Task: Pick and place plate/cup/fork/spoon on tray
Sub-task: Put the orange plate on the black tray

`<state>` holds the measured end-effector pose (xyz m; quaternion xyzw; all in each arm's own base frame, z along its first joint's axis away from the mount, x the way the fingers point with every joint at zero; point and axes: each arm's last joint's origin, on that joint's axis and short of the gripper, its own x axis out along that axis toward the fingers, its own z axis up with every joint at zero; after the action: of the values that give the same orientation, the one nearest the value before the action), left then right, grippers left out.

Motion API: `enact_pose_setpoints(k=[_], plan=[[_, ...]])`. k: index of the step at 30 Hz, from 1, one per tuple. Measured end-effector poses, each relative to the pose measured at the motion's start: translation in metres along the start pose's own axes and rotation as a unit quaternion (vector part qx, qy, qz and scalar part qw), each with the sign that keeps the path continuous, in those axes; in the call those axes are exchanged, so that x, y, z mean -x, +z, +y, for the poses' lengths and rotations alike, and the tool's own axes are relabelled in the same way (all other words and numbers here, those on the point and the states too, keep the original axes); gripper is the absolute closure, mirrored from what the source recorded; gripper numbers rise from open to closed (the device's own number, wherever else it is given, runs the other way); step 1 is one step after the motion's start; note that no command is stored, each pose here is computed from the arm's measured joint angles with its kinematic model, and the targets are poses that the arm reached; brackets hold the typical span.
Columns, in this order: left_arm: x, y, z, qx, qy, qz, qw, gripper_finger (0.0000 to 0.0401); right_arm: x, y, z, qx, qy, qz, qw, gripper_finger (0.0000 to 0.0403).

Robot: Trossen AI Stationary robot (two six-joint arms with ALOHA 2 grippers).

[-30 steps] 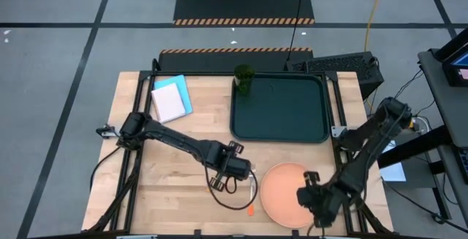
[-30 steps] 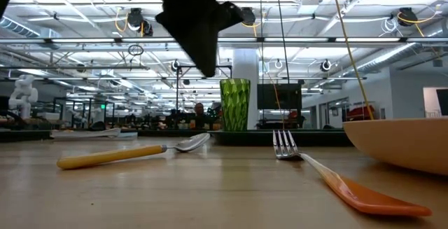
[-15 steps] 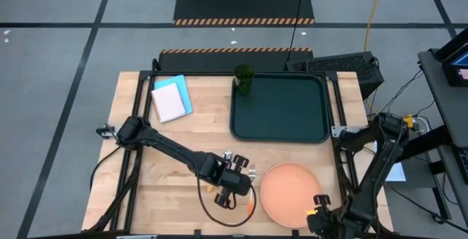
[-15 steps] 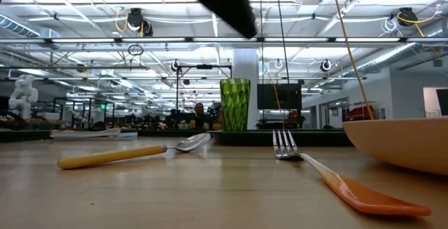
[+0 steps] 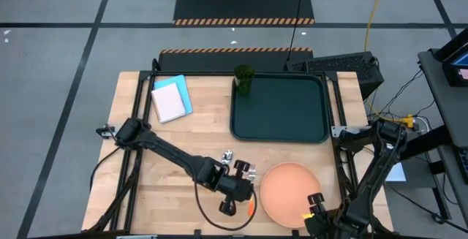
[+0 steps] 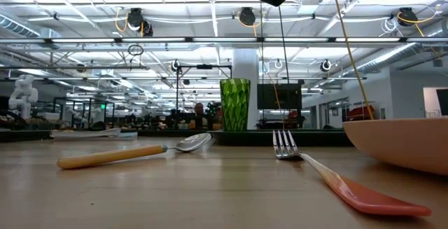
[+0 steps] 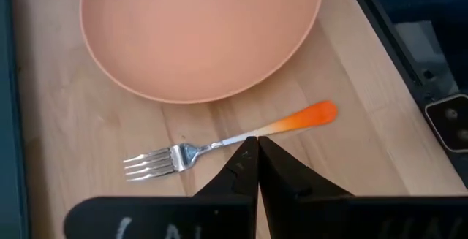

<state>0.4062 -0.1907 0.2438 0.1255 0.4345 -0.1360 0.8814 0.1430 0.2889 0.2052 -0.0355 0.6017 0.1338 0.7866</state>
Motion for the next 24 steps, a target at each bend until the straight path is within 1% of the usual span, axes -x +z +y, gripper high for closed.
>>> enact_pose_setpoints(k=[3, 8, 12, 15, 19, 24], plan=[[0.001, 0.0, -0.006, 0.003, 0.014, -0.001, 1.0, 0.0394, -0.005, 0.0, -0.001, 0.009, -0.004, -0.005, 1.0, 0.0224], [0.004, 0.0, -0.021, -0.021, 0.032, -0.004, 0.999, 0.0395, -0.019, -0.004, -0.002, 0.017, 0.008, -0.015, 1.0, 0.0224], [0.005, 0.0, -0.026, -0.027, 0.046, -0.009, 0.999, 0.0394, -0.022, -0.006, -0.005, 0.03, 0.003, -0.012, 0.999, 0.0231], [0.005, 0.001, -0.026, -0.024, 0.055, -0.015, 0.998, 0.039, -0.027, -0.008, -0.009, 0.035, -0.005, -0.005, 0.999, 0.0248], [0.005, 0.003, -0.026, -0.017, 0.056, -0.026, 0.998, 0.0392, -0.033, -0.012, -0.012, 0.036, -0.003, -0.007, 0.999, 0.0281], [0.005, 0.006, -0.024, -0.034, 0.058, -0.037, 0.997, 0.0396, -0.04, -0.016, -0.015, 0.039, 0.002, -0.01, 0.999, 0.033]])
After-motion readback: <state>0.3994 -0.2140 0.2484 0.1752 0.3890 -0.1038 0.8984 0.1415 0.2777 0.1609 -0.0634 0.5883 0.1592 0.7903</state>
